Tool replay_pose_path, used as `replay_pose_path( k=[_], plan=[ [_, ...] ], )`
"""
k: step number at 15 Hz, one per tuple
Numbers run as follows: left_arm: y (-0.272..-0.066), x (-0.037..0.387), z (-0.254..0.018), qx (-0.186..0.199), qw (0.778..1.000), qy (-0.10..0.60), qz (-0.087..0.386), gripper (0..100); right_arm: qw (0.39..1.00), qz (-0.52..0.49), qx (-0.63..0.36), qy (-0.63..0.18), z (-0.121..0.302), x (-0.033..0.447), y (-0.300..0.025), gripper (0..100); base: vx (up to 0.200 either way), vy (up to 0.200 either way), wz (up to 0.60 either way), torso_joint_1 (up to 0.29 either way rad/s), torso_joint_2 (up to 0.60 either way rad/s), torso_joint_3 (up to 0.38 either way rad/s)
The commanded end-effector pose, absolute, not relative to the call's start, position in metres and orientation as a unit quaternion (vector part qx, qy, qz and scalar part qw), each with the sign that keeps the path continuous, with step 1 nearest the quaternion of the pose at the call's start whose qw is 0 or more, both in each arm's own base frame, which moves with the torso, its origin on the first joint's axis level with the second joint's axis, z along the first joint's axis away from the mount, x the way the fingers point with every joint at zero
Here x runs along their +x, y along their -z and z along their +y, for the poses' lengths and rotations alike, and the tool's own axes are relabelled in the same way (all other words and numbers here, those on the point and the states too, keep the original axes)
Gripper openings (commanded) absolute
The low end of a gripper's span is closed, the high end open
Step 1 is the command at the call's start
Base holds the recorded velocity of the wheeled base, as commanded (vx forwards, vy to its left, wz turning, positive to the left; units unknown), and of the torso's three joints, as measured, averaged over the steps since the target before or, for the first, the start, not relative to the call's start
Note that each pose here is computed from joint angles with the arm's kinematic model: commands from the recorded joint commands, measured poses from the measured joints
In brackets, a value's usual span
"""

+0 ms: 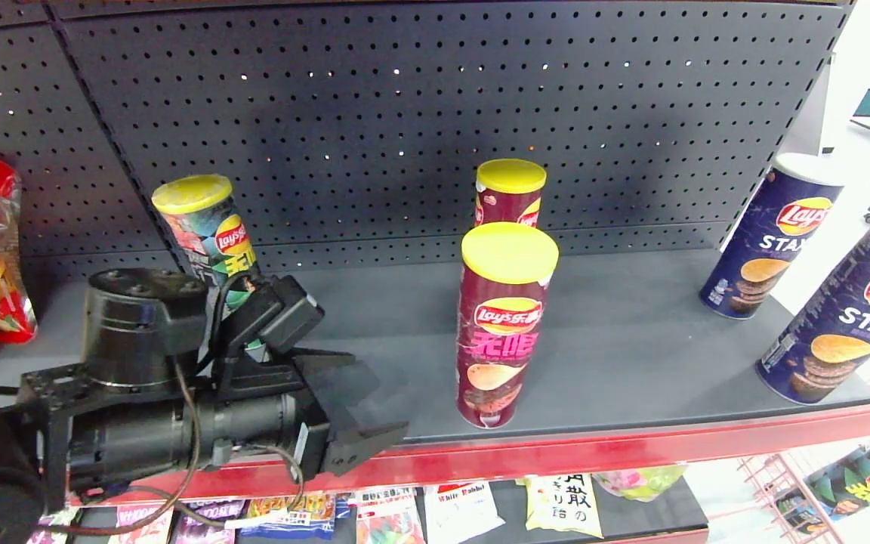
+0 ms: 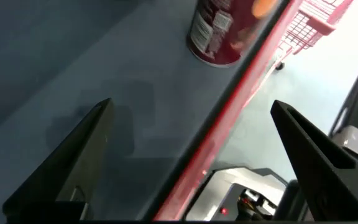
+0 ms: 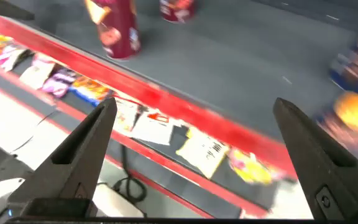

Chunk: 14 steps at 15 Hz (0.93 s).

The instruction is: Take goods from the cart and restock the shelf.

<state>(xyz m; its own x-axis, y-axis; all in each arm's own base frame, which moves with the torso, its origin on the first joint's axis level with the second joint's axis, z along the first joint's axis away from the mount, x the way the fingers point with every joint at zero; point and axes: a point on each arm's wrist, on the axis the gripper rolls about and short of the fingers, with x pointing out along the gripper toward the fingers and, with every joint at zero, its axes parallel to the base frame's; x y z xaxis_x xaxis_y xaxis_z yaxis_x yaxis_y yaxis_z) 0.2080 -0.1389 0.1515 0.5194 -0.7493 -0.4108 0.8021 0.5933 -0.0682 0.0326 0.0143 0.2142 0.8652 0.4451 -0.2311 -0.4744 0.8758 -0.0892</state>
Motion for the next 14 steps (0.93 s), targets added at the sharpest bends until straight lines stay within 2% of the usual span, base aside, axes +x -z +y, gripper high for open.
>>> replay_pose_path(
  k=[1,5,14],
  plan=[
    [-0.139,0.233,-0.158,0.07,0.866,0.443,0.22,100,0.976,0.048,-0.066,-0.202,0.006,0.008,-0.22,100,0.0,0.0,0.0,0.0,0.0,0.0],
    [-0.136,0.25,-0.169,0.083,0.871,0.434,0.217,100,0.98,0.044,-0.058,-0.188,0.005,0.008,-0.226,100,0.0,0.0,0.0,0.0,0.0,0.0],
    [-0.138,0.266,-0.182,0.083,0.873,0.434,0.204,100,0.98,0.046,-0.053,-0.188,0.005,0.009,-0.225,100,0.0,0.0,0.0,0.0,0.0,0.0]
  ],
)
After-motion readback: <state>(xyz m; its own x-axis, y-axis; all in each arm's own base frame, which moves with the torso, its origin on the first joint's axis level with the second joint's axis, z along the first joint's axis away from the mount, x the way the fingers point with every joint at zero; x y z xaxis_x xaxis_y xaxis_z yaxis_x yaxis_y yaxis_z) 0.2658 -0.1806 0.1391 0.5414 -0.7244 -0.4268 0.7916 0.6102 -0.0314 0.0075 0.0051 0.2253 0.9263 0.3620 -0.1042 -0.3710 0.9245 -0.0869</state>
